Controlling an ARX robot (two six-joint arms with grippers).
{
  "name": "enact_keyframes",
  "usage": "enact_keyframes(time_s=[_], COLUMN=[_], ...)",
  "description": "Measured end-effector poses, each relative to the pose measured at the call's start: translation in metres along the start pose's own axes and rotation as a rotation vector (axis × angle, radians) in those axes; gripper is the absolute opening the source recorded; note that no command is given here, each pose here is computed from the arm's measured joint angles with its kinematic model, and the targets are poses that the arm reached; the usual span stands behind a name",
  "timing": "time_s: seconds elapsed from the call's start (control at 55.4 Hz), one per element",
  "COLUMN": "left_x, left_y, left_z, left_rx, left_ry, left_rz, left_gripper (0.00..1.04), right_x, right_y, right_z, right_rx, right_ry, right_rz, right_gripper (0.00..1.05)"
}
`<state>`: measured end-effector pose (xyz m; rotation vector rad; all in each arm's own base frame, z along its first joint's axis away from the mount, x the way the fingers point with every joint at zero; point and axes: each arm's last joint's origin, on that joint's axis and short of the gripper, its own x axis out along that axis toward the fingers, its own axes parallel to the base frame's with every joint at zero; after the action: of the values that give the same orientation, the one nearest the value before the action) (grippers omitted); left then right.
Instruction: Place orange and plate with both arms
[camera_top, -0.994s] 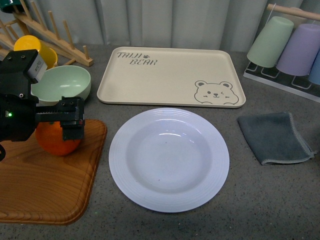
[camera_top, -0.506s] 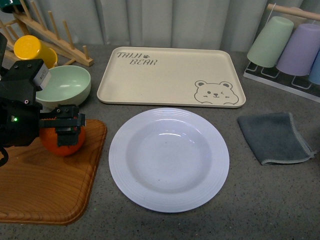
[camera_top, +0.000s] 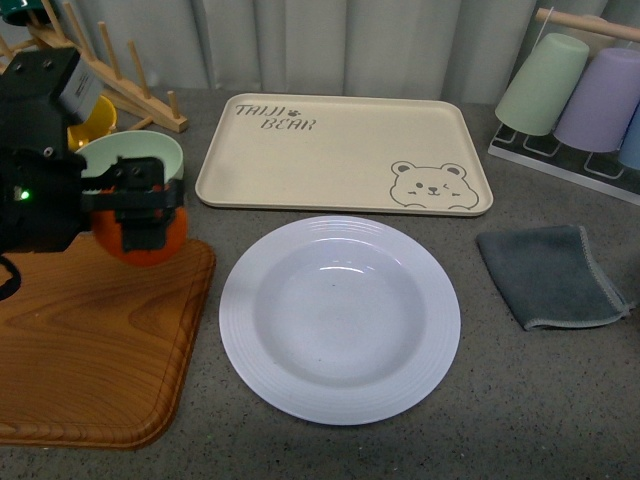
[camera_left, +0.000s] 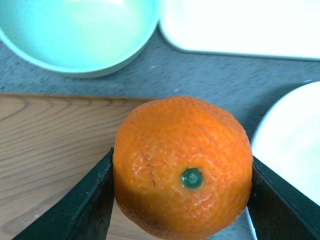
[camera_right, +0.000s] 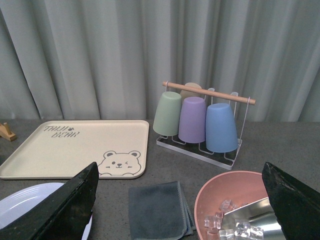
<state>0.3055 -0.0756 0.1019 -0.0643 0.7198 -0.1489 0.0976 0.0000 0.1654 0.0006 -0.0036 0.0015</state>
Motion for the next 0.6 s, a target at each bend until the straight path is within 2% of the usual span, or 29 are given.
enact_keyframes(time_s=[0.108,0.235,0.416,0.596], left_x=[-0.004,0.006,0.011,0.019], left_y=[-0.028,-0.07,-0.099,-0.111], left_z=[0.0,-0.015,-0.021,-0.025], left_rx=[0.02,0.042,0.061,0.071], left_ry=[-0.014,0.041,0.048,0.07], left_rz=[-0.057,-0.109,-0.148,-0.161], left_gripper=[0.65,0.65,0.65,0.65], right_x=[0.0,0.0,0.0,0.0], right_y=[0.0,0.0,0.0,0.0], right_z=[0.0,0.0,0.0,0.0], right_rx=[0.0,0.0,0.0,0.0], right_ry=[0.0,0.0,0.0,0.0], right_rz=[0.0,0.0,0.0,0.0], right_gripper=[0.96,0.96,0.96,0.96])
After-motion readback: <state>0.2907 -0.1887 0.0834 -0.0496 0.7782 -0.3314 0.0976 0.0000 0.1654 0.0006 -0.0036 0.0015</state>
